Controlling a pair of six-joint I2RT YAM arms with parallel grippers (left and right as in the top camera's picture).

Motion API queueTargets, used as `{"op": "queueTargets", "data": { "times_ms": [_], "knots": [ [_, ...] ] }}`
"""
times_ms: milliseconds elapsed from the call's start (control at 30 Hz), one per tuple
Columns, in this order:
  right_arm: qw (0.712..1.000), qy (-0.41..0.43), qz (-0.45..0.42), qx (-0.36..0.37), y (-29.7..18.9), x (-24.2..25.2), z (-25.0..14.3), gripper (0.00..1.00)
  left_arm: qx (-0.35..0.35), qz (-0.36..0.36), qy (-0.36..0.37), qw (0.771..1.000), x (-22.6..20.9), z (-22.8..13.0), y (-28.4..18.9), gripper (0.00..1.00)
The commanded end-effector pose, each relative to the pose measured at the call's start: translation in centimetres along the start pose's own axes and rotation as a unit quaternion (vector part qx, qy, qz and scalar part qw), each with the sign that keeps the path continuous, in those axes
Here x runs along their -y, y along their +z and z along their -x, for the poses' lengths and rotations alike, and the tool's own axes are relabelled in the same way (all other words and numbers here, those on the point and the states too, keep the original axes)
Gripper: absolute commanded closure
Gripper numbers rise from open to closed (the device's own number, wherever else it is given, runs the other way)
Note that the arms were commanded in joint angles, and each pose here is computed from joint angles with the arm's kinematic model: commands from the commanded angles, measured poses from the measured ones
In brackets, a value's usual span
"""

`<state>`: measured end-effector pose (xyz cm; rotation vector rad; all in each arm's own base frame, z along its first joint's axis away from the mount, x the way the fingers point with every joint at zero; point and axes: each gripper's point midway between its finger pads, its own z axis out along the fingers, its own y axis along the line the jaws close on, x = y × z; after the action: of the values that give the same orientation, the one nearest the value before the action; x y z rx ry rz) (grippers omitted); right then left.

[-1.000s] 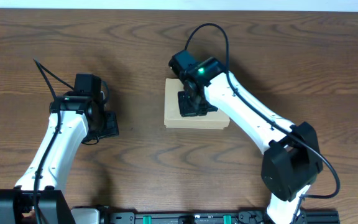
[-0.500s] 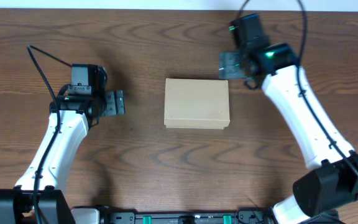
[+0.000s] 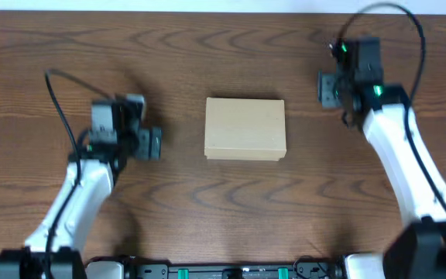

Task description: Pack container

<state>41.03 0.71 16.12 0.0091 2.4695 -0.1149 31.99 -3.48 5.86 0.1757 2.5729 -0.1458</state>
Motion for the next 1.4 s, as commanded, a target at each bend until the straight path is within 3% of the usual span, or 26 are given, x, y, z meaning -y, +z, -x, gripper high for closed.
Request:
{"op": "queueTargets", "data": {
  "times_ms": [0,233,400,633,700,1367],
  "knots": [
    [0.999,0.016,0.039,-0.005,-0.4,0.2,-5.3,0.28,0.021,-0.019,-0.031,0.999,1.0,-2.6,-1.4,0.05],
    [0.998,0.011,0.035,-0.042,-0.5,0.3,-16.7,0.32,0.103,-0.016,-0.027,0.994,2.2,-5.5,-6.3,0.05],
    [0.999,0.011,0.031,-0.034,-1.4,0.5,-20.3,0.31,0.143,0.003,-0.017,0.99,2.0,-6.7,-9.1,0.05],
    [0.999,0.014,0.033,0.003,-3.0,0.6,-20.8,0.3,0.162,0.0,-0.037,0.986,2.1,-7.8,-10.6,0.05],
    [0.999,0.014,0.032,0.013,-3.2,0.6,-20.4,0.01,0.161,0.01,-0.04,0.986,1.8,-7.8,-10.6,0.05],
    [0.999,0.015,0.03,0.011,-3.2,0.7,-20.5,0.01,0.135,0.013,-0.042,0.99,1.7,-9.1,-10.2,0.05]
  ]
}}
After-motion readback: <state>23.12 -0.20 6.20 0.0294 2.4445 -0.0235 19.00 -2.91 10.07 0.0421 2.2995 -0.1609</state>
